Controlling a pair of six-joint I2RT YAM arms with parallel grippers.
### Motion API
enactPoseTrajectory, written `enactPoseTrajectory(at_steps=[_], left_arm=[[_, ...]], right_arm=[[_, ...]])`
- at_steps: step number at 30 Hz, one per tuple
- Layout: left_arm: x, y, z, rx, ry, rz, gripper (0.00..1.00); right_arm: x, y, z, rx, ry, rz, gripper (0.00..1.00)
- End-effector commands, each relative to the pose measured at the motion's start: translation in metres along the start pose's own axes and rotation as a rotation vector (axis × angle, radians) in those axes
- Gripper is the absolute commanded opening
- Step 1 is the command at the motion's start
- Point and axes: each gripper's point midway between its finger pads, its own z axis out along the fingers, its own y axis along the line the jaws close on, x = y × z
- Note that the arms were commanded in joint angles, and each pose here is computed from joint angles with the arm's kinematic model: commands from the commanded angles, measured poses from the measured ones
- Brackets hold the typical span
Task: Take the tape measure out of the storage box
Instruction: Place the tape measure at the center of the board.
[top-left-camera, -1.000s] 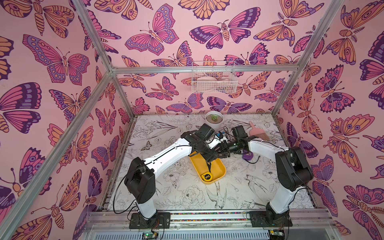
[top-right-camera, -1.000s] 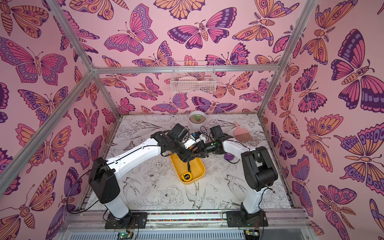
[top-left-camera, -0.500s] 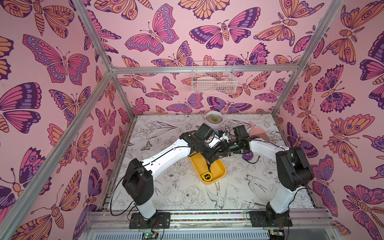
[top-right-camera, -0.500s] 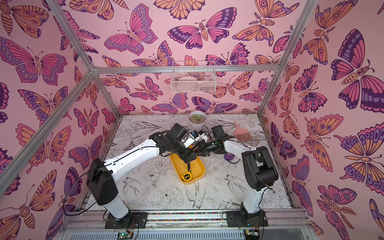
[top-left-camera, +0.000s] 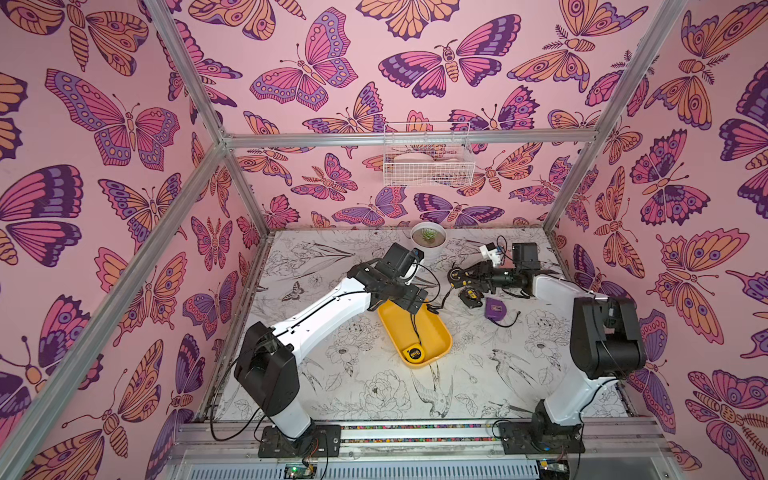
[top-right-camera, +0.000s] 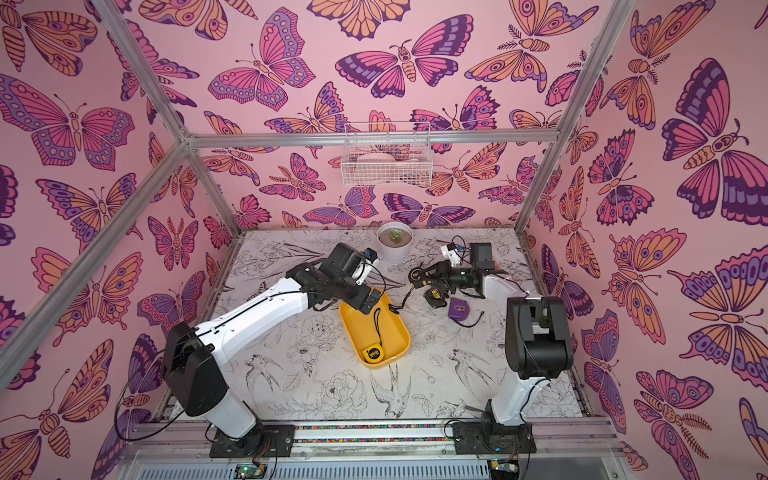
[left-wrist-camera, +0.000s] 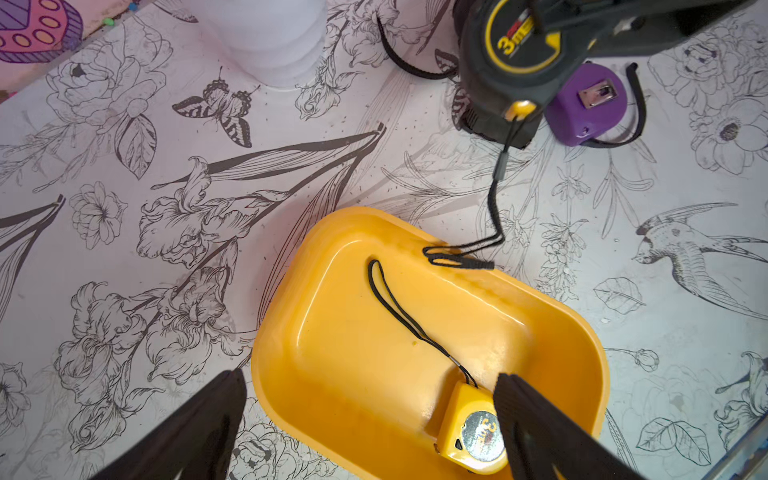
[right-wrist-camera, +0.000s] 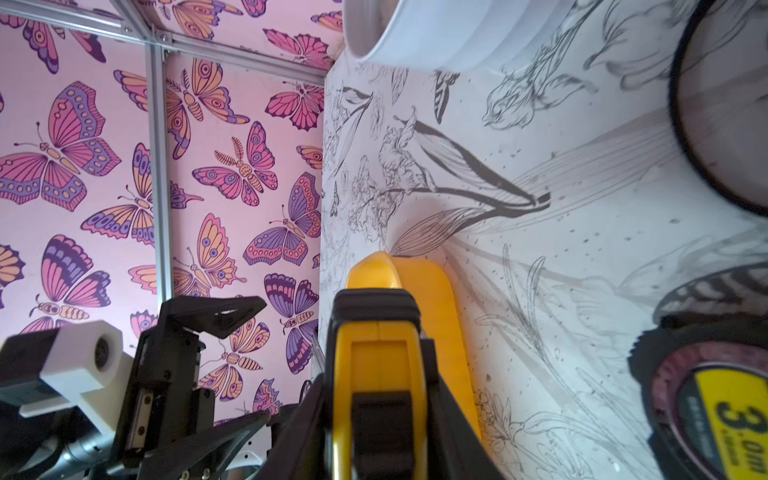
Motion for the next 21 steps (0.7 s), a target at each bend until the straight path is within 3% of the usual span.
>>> enactPoseTrajectory(at_steps=[1, 4, 7, 17, 21], left_arm=[[0.012, 0.008, 0.008, -0.048, 0.033, -0.026, 1.00], [0.020, 0.009, 0.010, -0.054, 0.050, -0.034, 1.00], [0.028, 0.008, 0.012, -0.049, 0.068, -0.036, 1.00], [0.041, 0.007, 0.017, -0.045, 0.103, -0.036, 0.99], [0.046, 0.001, 0.021, -0.008, 0.125, -0.030, 0.99]], right_arm=[[-0.031, -0.004, -0.004, 0.053, -0.083, -0.032, 0.25], [-0.051, -0.020, -0.011, 0.067, -0.148, 0.012, 0.26], [-0.048, -0.034, -0.002, 0.143, -0.083, -0.004, 0.28], [-0.019, -0.054, 0.045, 0.198, 0.057, -0.011, 0.32], [-0.015, -0.068, 0.060, 0.251, 0.064, -0.004, 0.33]])
